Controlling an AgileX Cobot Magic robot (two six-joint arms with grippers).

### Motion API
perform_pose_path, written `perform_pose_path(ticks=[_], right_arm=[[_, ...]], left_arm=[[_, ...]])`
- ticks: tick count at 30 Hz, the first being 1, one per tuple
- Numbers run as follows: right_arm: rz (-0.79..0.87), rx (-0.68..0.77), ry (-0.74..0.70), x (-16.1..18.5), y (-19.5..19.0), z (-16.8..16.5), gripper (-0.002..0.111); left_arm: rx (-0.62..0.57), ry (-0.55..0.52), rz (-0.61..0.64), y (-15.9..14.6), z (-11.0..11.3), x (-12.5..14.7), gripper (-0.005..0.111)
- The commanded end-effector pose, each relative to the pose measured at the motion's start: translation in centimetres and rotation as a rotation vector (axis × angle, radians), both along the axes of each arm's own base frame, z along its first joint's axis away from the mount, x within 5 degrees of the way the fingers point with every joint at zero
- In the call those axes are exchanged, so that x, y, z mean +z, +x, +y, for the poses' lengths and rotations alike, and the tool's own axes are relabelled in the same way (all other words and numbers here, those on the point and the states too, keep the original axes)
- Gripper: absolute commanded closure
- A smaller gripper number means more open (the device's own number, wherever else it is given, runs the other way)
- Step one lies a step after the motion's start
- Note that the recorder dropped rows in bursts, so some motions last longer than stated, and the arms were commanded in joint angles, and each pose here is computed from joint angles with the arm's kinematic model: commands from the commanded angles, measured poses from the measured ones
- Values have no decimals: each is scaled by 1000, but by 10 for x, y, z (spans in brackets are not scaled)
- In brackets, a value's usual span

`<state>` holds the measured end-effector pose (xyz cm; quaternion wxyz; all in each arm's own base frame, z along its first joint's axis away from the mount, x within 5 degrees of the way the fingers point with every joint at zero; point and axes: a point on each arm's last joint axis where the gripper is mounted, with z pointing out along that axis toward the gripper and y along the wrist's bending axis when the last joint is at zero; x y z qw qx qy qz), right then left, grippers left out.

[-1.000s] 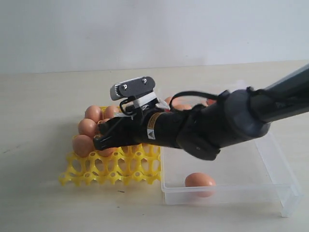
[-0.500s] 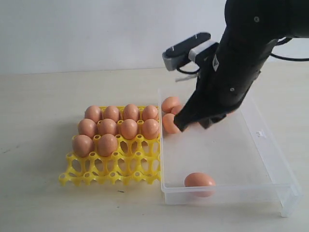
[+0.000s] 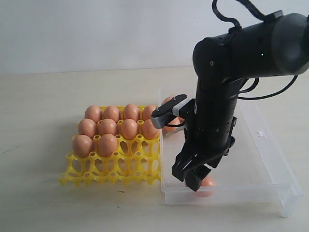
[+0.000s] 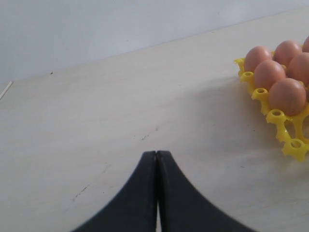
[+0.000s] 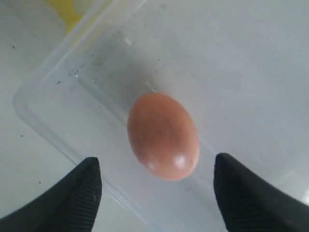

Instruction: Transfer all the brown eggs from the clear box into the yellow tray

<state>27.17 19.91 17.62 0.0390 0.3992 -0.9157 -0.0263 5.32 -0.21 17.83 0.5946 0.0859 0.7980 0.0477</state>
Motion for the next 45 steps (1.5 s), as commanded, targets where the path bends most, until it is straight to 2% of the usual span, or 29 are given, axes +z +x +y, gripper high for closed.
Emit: perform_pose_path(ticks=[1,10,16,21,27,38,45], right_arm=[[25,42,8,-18,4,2,43],[101,93,-36,-53,7,4,43],[57,97,-18,-61,12,7,43],[26,104,-7,-46,12,6,43],[-88,101,52,-19,16,5,43],[-158,72,88,-13,26,1,43],[-173,65,113,25,25,3,46]], left_arm=[[-1,-4,-16,0,0,2,107],[-1,-4,-16,0,0,2,107],[-1,-4,-16,0,0,2,107],[-1,-4,-16,0,0,2,107],[-1,-4,-16,0,0,2,107],[-1,-4,-16,0,0,2,107],[-1,-4,-16,0,0,2,107]])
